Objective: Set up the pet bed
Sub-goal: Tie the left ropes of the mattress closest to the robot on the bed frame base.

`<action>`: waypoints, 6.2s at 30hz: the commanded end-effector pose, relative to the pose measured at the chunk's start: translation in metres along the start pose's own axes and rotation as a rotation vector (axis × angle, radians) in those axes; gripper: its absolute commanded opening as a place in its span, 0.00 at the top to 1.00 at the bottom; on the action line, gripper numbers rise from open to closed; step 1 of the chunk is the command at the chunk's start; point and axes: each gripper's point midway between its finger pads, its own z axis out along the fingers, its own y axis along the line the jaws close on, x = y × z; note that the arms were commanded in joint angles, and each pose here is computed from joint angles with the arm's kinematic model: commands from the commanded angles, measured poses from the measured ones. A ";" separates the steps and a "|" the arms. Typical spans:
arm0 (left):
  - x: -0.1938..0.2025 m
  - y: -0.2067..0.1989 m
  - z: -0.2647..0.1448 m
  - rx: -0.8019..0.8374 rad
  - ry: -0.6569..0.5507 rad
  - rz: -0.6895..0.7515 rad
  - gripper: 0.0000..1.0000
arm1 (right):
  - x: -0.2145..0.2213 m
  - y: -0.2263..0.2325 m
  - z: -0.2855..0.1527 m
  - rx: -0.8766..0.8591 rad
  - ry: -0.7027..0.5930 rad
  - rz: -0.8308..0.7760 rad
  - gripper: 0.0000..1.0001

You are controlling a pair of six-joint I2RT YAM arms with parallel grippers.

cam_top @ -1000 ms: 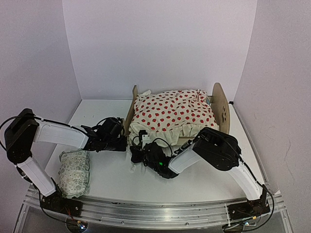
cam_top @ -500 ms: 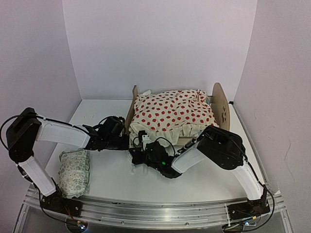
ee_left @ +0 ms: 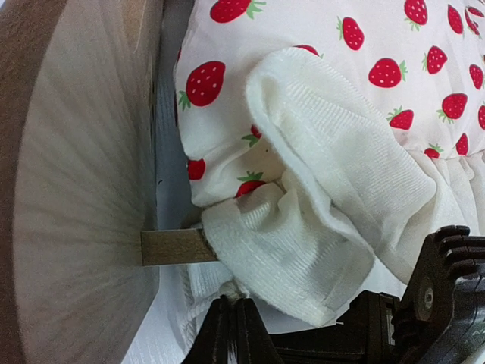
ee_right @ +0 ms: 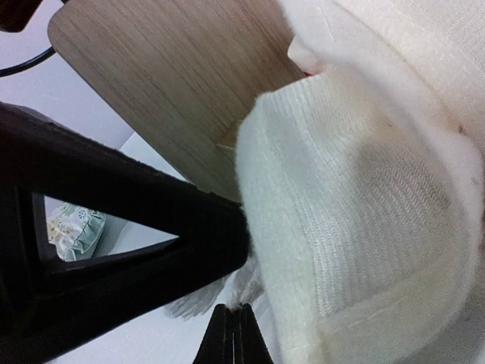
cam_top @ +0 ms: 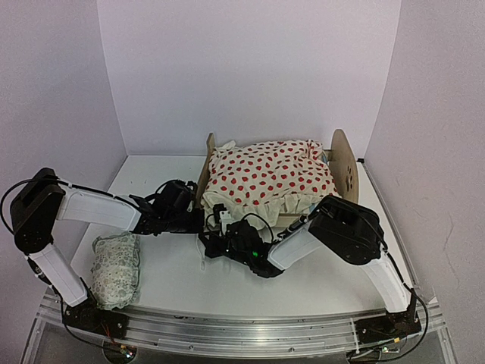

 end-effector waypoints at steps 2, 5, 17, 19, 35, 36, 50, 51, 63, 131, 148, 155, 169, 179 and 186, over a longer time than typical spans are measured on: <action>-0.017 -0.009 -0.001 0.018 -0.031 -0.016 0.83 | -0.034 0.023 -0.007 -0.046 -0.053 0.000 1.00; -0.016 -0.009 -0.002 0.024 -0.031 -0.012 0.76 | -0.034 0.021 -0.007 -0.041 -0.054 0.001 1.00; -0.013 -0.007 0.006 0.012 -0.018 -0.022 0.76 | -0.040 0.021 -0.008 -0.046 -0.060 0.002 1.00; -0.013 -0.005 0.009 0.010 -0.015 -0.025 0.80 | -0.041 0.024 -0.008 -0.057 -0.059 -0.002 1.00; -0.015 0.005 0.009 0.021 -0.025 0.008 1.00 | -0.042 0.031 -0.010 -0.091 -0.046 -0.013 0.97; -0.015 0.005 0.008 0.030 -0.029 0.007 1.00 | -0.042 0.031 -0.011 -0.089 -0.046 -0.013 0.91; -0.024 0.010 -0.003 0.205 -0.038 -0.002 1.00 | -0.040 0.005 -0.038 -0.068 0.007 0.008 0.58; -0.025 0.009 -0.004 0.216 -0.040 0.000 1.00 | -0.041 0.003 -0.038 -0.064 0.003 0.009 0.58; -0.027 0.010 -0.007 0.270 -0.031 0.022 1.00 | -0.054 -0.017 -0.002 0.018 -0.099 0.067 0.65; 0.035 0.020 -0.051 0.160 0.171 0.238 0.22 | -0.079 -0.047 0.015 0.267 -0.120 0.281 1.00; 0.082 0.018 -0.014 0.124 0.302 0.281 0.36 | -0.076 -0.052 0.013 0.317 -0.100 0.326 1.00; 0.091 0.016 0.006 0.114 0.336 0.302 0.61 | -0.077 -0.051 0.011 0.318 -0.099 0.331 1.00; 0.044 0.043 -0.020 -0.009 0.266 0.157 1.00 | -0.074 -0.063 -0.010 0.401 -0.075 0.320 1.00; -0.047 0.065 -0.034 -0.108 0.113 0.107 1.00 | -0.063 -0.070 -0.019 0.436 -0.043 0.362 1.00; -0.093 0.084 -0.033 -0.194 0.054 0.104 1.00 | -0.052 -0.068 -0.012 0.420 -0.010 0.415 1.00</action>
